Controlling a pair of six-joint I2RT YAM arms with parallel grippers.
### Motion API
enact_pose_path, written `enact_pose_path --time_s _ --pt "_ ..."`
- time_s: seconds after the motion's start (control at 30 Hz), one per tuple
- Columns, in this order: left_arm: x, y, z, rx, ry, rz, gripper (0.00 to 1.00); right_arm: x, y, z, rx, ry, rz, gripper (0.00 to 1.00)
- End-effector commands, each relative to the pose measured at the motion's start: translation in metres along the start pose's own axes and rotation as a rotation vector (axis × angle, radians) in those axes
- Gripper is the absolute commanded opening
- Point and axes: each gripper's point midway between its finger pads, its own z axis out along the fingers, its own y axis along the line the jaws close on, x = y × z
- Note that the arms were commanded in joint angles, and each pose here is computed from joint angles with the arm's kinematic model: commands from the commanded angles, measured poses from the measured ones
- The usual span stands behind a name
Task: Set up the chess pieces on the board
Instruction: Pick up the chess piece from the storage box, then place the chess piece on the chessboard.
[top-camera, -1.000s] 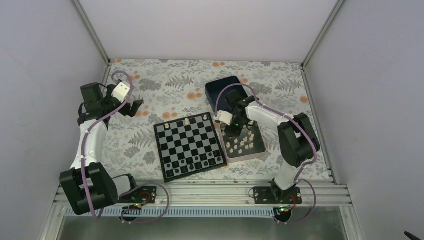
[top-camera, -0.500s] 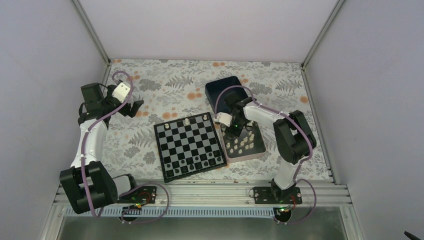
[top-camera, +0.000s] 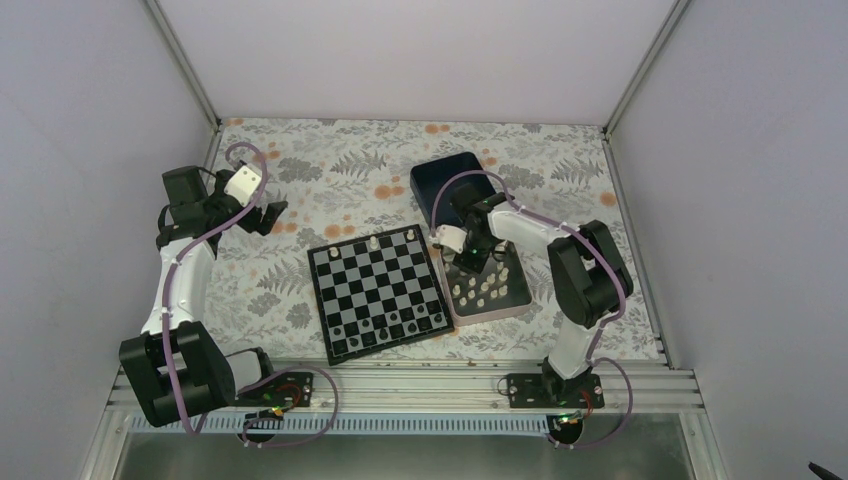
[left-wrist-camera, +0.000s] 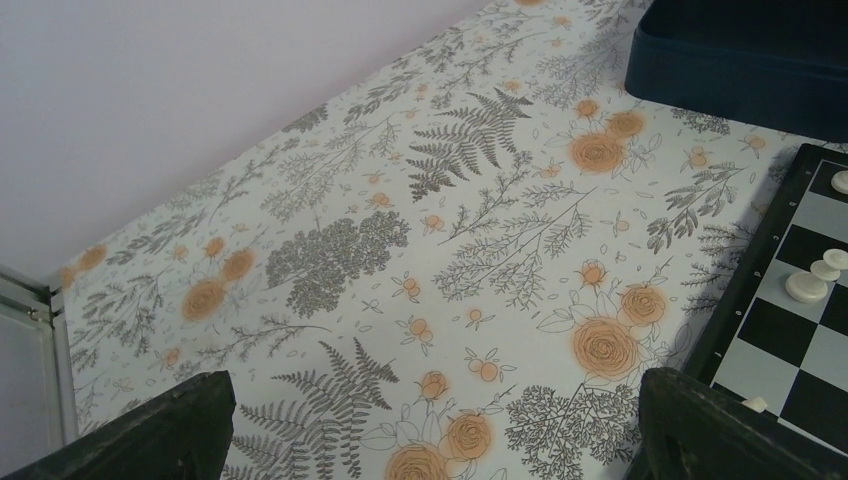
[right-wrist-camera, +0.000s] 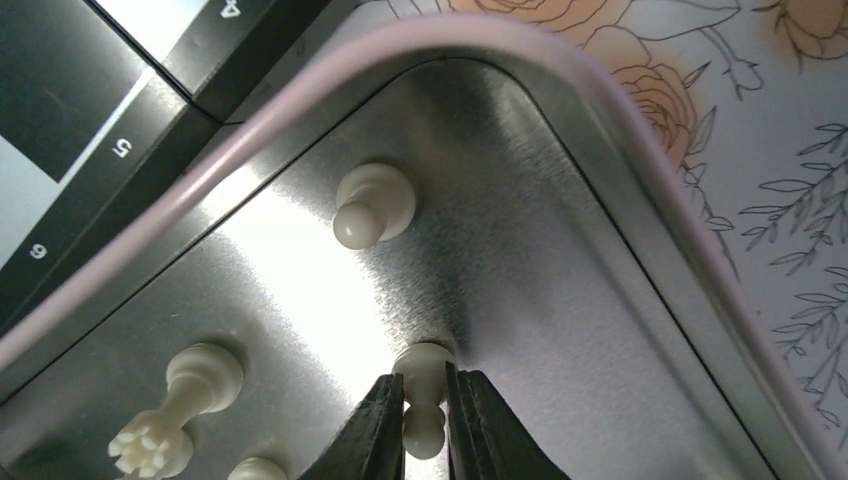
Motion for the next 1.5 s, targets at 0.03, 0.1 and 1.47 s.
enact_pose_path --time_s 0.03,0.1,1.47 --pt "0.002 -0.005 0.001 0.023 -0.009 0.004 1.0 -0.009 -0.01 -0.025 0.044 -0.017 0.011 0.11" --pt "0.001 -0.005 0.0 0.021 -0.013 0.007 1.0 -0.015 -0.012 -0.035 0.058 -0.023 0.004 0.09" --pt "0.01 -0.006 0.003 0.019 0.002 0.019 1.0 -0.138 0.007 0.002 0.048 0.006 -0.245 0.11"
